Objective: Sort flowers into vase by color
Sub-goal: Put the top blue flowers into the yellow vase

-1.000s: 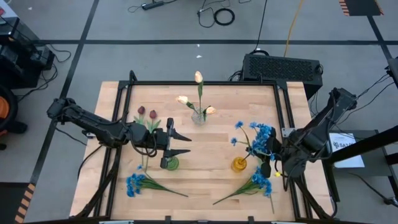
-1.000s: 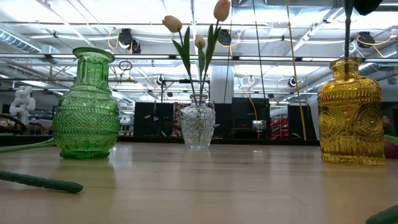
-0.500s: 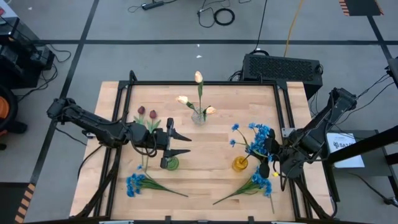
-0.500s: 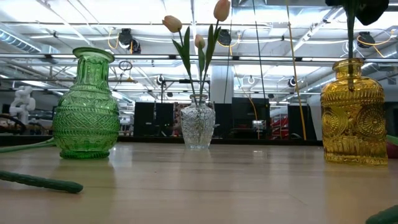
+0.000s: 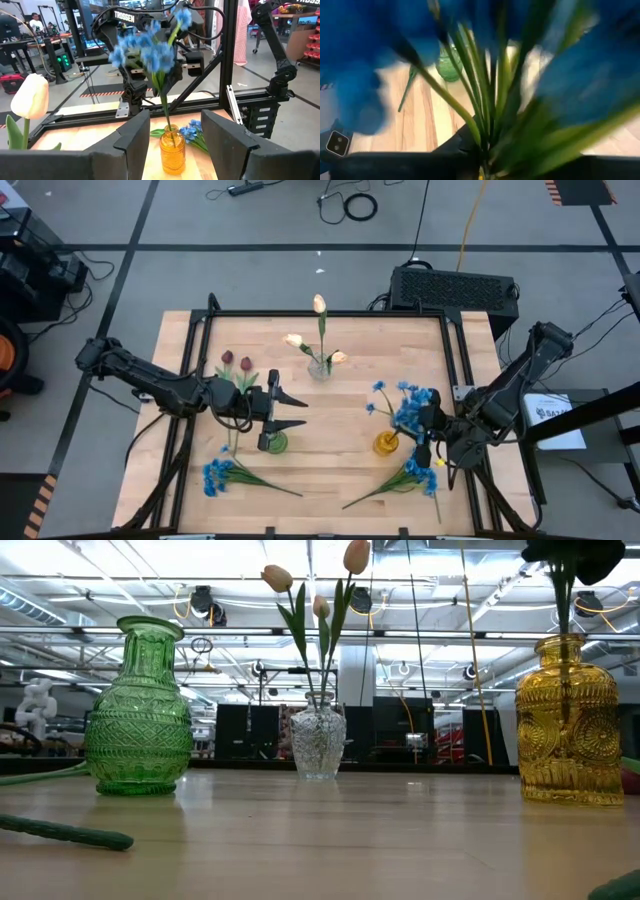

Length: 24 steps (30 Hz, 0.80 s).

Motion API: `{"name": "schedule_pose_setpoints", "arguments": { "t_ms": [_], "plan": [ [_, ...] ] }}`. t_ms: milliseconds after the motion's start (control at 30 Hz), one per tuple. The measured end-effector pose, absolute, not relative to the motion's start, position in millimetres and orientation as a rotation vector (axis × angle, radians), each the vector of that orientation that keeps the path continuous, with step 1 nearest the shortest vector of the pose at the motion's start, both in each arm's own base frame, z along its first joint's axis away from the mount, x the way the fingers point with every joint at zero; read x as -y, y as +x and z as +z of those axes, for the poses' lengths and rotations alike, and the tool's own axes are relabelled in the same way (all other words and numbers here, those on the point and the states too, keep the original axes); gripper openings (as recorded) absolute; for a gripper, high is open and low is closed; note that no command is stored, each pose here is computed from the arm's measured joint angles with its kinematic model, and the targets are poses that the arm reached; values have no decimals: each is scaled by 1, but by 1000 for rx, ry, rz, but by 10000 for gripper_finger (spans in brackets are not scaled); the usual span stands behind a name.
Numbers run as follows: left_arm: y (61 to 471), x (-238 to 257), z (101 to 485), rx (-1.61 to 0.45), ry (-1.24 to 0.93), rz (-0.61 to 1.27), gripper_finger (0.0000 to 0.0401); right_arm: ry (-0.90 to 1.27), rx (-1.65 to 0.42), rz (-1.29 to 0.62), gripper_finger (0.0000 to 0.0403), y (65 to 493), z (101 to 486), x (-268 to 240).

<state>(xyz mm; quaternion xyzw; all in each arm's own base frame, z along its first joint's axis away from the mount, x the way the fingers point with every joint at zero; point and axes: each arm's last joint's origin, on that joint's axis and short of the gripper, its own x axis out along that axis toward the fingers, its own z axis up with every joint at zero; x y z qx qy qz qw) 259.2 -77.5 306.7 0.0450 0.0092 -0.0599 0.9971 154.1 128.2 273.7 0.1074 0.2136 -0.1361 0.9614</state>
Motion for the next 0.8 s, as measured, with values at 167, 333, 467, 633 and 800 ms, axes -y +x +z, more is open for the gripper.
{"name": "schedule_pose_setpoints", "arguments": {
  "t_ms": [167, 333, 467, 633, 800],
  "plan": [
    [259, 78, 307, -18, 90, -120, 184, 214, -436, -277, 125, 155, 273, -129],
    [259, 78, 307, -19, 90, -120, 184, 214, -435, -277, 161, 155, 273, -129],
    [259, 78, 306, -22, 91, -120, 184, 214, -434, -277, 195, 155, 273, -129],
    [259, 78, 306, -23, 91, -120, 184, 218, -397, -282, 253, 153, 278, -127],
    [259, 78, 306, -31, 92, -121, 184, 224, -377, -268, 306, 149, 285, -122]
  ]
}}
